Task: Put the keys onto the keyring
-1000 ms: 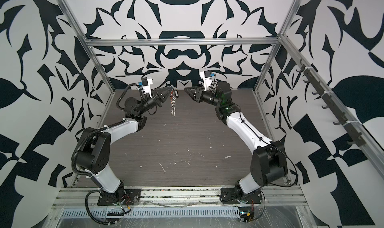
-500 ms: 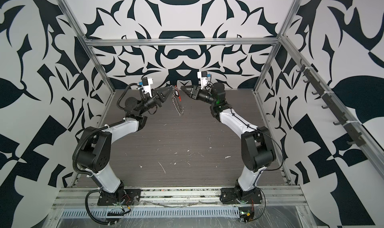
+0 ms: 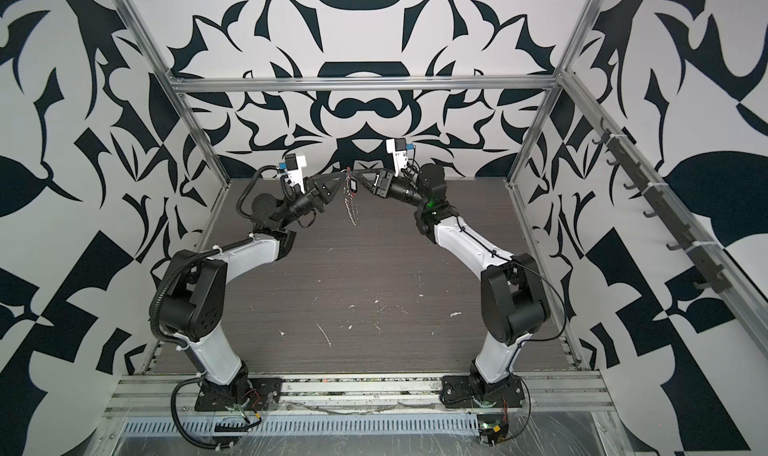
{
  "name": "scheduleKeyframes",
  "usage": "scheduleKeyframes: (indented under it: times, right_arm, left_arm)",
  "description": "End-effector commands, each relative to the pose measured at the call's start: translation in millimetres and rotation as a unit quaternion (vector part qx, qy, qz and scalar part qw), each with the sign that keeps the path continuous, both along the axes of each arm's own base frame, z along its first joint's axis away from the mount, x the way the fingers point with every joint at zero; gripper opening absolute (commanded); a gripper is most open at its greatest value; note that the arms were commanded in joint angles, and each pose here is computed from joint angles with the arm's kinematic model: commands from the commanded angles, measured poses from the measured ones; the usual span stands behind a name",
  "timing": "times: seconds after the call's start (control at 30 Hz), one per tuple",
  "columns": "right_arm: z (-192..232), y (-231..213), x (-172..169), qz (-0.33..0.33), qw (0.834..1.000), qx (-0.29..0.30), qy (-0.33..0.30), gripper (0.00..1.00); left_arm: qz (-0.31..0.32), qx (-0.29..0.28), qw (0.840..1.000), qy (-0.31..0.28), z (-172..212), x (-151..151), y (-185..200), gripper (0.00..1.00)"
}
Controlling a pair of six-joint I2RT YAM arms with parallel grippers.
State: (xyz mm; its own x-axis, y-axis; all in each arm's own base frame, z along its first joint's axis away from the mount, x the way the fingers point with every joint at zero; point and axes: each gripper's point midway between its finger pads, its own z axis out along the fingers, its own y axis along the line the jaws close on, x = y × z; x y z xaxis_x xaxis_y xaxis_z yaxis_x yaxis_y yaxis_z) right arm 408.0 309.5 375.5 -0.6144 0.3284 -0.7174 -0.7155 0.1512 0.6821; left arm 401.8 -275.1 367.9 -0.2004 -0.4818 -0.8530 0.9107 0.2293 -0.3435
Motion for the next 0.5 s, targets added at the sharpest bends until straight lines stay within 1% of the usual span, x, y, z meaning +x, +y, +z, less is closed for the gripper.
scheduleKeyframes:
  times: [0.0, 0.1, 0.2, 0.3, 0.47]
  right_arm:
    - [28.6, 3.1, -9.9, 0.013, 0.999, 0.013, -0.046, 0.45]
    - [27.7, 5.0, -9.8, 0.014, 0.999, 0.013, -0.046, 0.45]
    - [27.3, 6.4, -9.9, 0.016, 0.999, 0.013, -0.046, 0.4]
    - [25.4, 6.9, -8.7, 0.016, 0.999, 0.012, -0.045, 0.38]
    - [23.6, 8.4, -8.1, 0.02, 0.999, 0.014, -0.044, 0.33]
  left_arm:
    - [-0.002, -0.028, 0.999, -0.046, 28.9, -7.4, 5.1, 0.0]
    - [-0.004, -0.032, 0.998, -0.048, 31.2, -8.3, 5.5, 0.0]
    - [-0.005, -0.032, 0.998, -0.05, 32.3, -9.8, 6.2, 0.0]
    - [-0.005, -0.031, 0.998, -0.052, 32.4, -11.7, 7.1, 0.0]
    - [-0.006, -0.032, 0.998, -0.055, 34.2, -13.6, 7.4, 0.0]
